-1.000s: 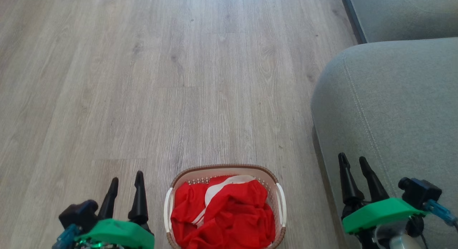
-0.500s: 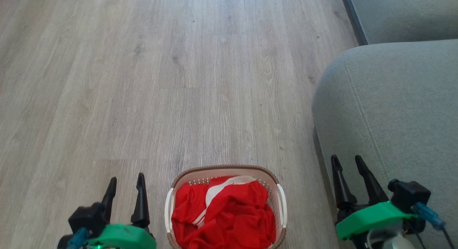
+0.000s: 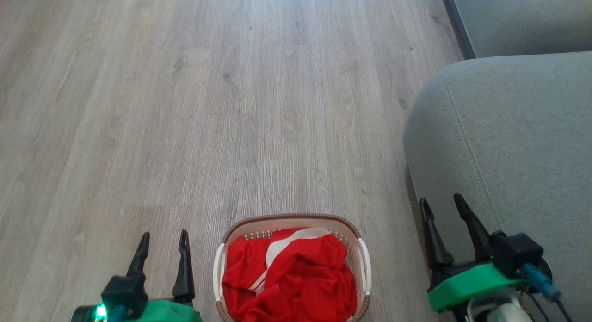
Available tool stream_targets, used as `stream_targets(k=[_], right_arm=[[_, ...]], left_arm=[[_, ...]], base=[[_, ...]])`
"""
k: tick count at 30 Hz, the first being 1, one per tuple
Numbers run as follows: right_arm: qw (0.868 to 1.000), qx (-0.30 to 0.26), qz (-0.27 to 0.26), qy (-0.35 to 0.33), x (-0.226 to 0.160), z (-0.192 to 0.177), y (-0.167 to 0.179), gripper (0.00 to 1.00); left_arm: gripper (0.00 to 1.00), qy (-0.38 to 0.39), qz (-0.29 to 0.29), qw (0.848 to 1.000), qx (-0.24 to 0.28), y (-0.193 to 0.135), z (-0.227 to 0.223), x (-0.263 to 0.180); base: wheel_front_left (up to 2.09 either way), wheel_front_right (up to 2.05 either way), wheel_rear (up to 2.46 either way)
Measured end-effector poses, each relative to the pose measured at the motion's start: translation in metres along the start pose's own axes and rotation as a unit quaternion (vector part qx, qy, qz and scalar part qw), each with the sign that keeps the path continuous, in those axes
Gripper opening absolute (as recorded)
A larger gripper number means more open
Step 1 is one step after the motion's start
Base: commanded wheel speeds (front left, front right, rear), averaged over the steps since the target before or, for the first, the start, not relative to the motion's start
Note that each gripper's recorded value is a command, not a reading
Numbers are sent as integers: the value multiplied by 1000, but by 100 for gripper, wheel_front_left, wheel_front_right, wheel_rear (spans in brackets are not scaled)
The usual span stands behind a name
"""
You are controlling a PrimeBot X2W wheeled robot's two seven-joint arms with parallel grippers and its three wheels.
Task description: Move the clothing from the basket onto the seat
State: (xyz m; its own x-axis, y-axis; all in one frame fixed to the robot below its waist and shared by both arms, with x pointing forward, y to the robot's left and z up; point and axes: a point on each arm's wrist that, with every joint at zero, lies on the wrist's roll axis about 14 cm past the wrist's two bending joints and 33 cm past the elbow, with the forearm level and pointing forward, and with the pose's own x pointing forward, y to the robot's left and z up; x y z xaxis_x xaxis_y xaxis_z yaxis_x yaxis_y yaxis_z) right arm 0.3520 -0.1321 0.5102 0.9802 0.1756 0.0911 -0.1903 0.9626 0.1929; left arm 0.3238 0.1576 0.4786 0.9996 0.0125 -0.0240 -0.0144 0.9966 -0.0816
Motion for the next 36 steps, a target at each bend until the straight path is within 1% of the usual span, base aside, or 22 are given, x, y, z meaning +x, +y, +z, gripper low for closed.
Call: stream_targets(k=[6, 28, 36], right_arm=[[999, -28, 15, -7, 1, 2, 7, 100], [1000, -28, 14, -4, 1, 0, 6, 100], [1000, -27, 9, 4, 2, -5, 3, 100]], left_arm=[[100, -15, -6, 999, 27, -2, 6, 0], [100, -10, -7, 1000, 25, -2, 3, 1], [100, 7, -15, 1000, 24, -5, -7, 2]], base=[[0, 0, 0], [0, 0, 0], [0, 0, 0]])
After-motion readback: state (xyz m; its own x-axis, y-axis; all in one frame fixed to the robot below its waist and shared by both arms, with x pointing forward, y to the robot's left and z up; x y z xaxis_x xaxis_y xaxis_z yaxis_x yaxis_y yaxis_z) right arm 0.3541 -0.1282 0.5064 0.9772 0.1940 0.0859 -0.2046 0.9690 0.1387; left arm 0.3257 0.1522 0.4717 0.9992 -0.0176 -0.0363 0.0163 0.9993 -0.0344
